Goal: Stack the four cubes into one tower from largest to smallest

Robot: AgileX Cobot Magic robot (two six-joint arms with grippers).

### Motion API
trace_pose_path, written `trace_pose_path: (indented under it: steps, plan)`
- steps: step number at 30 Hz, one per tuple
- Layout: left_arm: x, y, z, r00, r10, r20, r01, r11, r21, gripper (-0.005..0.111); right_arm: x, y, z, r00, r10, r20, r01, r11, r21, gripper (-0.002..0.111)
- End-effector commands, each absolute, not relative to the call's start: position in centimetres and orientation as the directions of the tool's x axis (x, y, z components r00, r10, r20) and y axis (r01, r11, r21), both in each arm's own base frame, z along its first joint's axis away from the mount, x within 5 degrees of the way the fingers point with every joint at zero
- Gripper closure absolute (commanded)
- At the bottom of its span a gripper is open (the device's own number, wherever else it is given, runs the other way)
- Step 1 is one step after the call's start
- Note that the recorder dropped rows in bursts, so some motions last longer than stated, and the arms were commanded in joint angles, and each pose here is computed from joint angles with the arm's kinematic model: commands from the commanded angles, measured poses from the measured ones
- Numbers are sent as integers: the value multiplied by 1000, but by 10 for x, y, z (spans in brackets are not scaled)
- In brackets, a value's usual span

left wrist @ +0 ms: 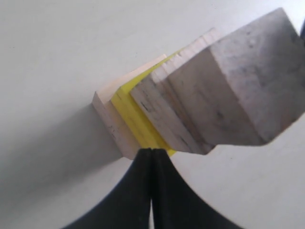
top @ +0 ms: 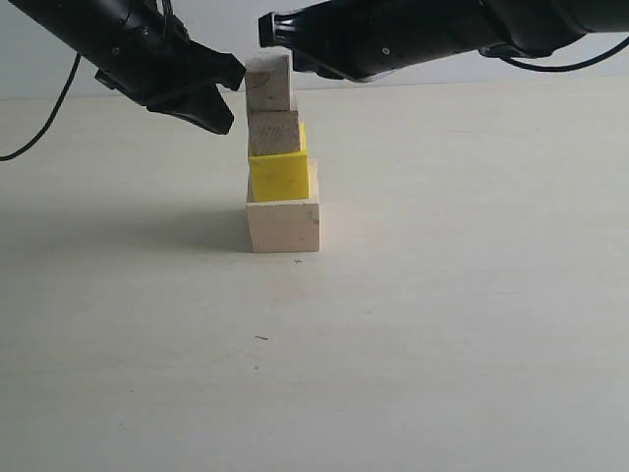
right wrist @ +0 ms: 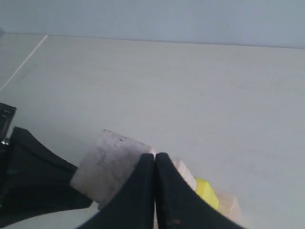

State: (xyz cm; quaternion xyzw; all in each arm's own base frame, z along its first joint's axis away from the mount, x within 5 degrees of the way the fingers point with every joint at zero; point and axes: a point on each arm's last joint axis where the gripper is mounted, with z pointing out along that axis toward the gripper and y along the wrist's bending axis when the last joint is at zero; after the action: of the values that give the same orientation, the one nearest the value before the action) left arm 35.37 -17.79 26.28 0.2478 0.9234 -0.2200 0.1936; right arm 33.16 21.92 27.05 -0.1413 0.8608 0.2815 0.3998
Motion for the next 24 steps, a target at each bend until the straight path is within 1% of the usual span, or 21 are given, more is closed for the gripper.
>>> trace_pose_path:
  steps: [1, 6, 13, 16, 18, 21, 23, 24]
  plan:
    - [352, -177, 263, -807, 377, -454, 543, 776, -321, 107, 335, 222, 276, -640, -19, -768, -482, 788, 382, 108]
    - [351, -177, 262, -808, 381, -448, 544, 775, -321, 107, 339, 224, 264, -671, -13, -741, -455, 796, 398, 108]
    - [351, -177, 262, -807, 384, -449, 546, 776, -316, 107, 341, 224, 264, -661, -2, -750, -447, 804, 392, 108]
    - [352, -177, 262, -804, 385, -453, 547, 776, -312, 107, 338, 222, 272, -652, 1, -758, -456, 798, 394, 108]
    - [352, -177, 262, -803, 386, -455, 549, 776, -310, 107, 334, 220, 283, -634, 12, -773, -466, 792, 395, 108]
    - [353, -177, 263, -800, 380, -465, 548, 779, -306, 107, 332, 217, 292, -592, -12, -806, -489, 800, 348, 108]
    - [354, -177, 263, -796, 381, -470, 551, 778, -303, 107, 335, 213, 289, -596, -17, -803, -473, 815, 334, 108]
    - [354, -177, 263, -794, 384, -471, 554, 776, -301, 107, 340, 208, 287, -609, 6, -793, -441, 828, 345, 108]
